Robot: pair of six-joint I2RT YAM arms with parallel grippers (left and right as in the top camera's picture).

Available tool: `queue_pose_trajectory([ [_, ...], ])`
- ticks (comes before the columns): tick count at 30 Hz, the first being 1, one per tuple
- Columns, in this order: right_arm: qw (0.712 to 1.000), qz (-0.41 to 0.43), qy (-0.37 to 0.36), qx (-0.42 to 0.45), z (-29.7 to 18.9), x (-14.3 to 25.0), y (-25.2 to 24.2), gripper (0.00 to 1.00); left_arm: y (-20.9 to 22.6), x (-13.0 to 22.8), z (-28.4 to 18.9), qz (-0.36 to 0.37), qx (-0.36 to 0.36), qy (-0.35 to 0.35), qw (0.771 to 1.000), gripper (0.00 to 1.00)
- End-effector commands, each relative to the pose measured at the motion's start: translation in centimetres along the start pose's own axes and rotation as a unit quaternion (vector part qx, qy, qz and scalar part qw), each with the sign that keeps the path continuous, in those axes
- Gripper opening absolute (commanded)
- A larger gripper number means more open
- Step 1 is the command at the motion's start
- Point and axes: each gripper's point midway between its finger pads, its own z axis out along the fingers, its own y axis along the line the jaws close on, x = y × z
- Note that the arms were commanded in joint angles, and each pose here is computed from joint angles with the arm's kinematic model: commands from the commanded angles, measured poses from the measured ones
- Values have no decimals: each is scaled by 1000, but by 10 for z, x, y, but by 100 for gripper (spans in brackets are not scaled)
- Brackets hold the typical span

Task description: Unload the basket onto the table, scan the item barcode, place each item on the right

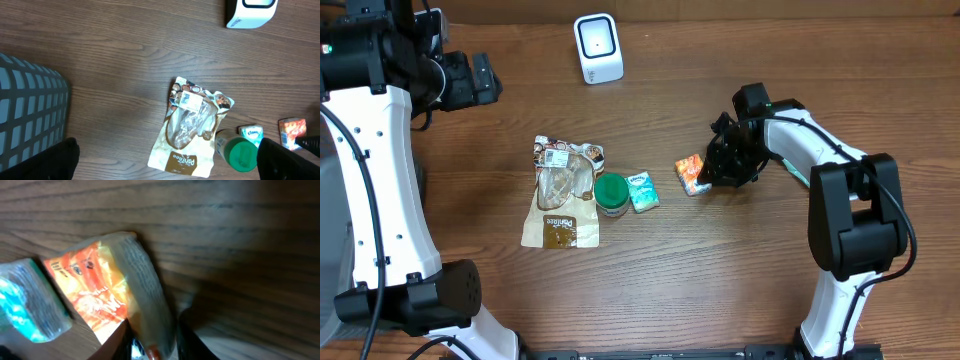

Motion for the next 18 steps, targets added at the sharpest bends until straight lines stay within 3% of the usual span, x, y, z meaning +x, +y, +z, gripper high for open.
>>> queue_pose_trajectory([
  [1, 1000, 7, 17, 17, 11, 14, -11, 20, 0, 0, 2, 6, 1, 3, 1000, 99],
  [5, 1000, 9, 19, 16, 11, 15, -11, 4, 0, 0, 2, 6, 1, 3, 1000, 100],
  [18, 997, 1, 3, -80, -24, 7, 33, 4, 0, 0, 2, 6, 1, 3, 1000, 100],
])
